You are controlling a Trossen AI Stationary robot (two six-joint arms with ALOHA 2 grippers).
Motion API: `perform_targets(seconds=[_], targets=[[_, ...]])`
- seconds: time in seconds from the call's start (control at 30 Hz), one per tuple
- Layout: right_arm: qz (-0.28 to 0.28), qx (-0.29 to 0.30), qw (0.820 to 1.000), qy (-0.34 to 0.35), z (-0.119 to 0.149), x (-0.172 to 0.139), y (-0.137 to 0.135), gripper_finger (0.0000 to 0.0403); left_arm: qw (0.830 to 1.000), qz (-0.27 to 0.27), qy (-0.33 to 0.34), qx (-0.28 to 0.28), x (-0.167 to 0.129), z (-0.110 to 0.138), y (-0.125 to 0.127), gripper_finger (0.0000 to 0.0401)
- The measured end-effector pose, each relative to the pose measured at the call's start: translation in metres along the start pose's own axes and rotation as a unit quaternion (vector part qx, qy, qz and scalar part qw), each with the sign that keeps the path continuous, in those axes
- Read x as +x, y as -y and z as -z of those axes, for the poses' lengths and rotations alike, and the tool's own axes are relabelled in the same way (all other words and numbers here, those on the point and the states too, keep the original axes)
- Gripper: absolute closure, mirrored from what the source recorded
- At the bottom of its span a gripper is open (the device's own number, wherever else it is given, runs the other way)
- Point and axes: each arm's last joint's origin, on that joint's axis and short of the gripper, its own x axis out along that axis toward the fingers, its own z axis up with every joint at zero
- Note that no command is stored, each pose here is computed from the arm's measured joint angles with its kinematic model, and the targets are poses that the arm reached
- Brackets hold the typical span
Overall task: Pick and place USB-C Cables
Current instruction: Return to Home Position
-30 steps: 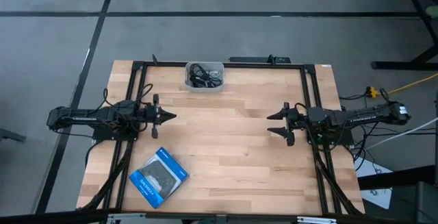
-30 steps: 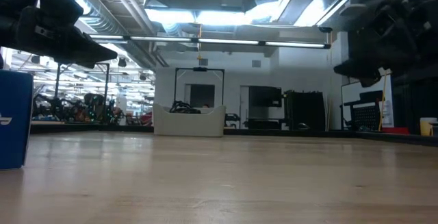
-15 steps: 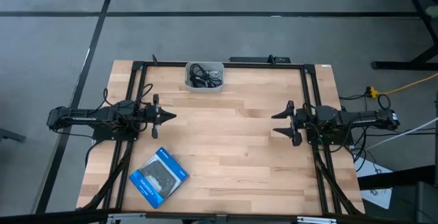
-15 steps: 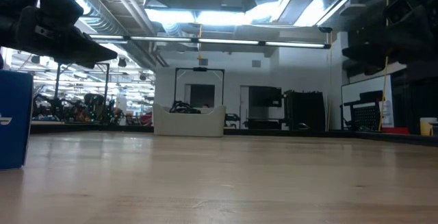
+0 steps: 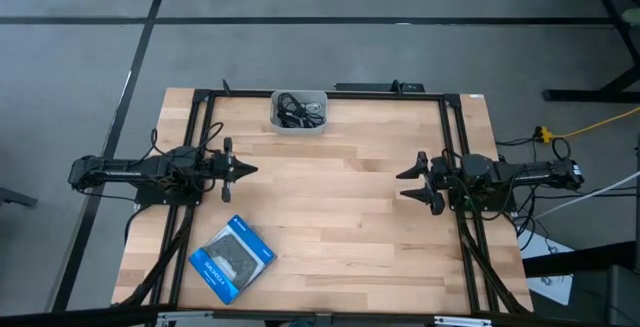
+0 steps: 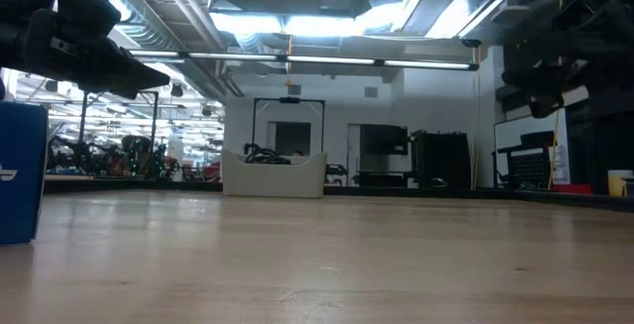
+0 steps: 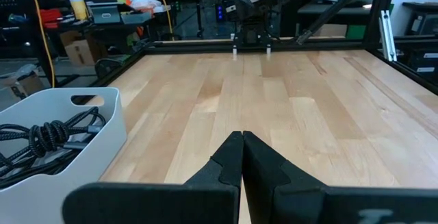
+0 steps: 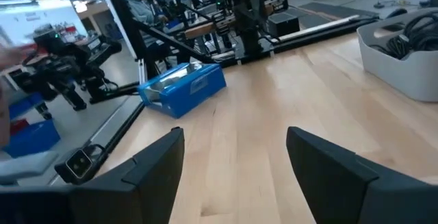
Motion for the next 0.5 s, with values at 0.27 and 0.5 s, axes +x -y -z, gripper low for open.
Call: perform_targets(seconds=[0.27, 0.5], targets=[[0.0, 0.003, 1.0, 0.0, 0.0, 0.0, 0.0, 0.0141, 1.0, 0.0, 0.0, 0.0, 0.0, 0.0, 0.0, 0.0401], [-0.006, 0.001, 1.0, 0.007, -0.0009, -0.0011, -0.0016, 0.0141, 1.0, 0.002, 0.003, 0.0, -0.0004, -0.0005, 0.0001, 0.0401]])
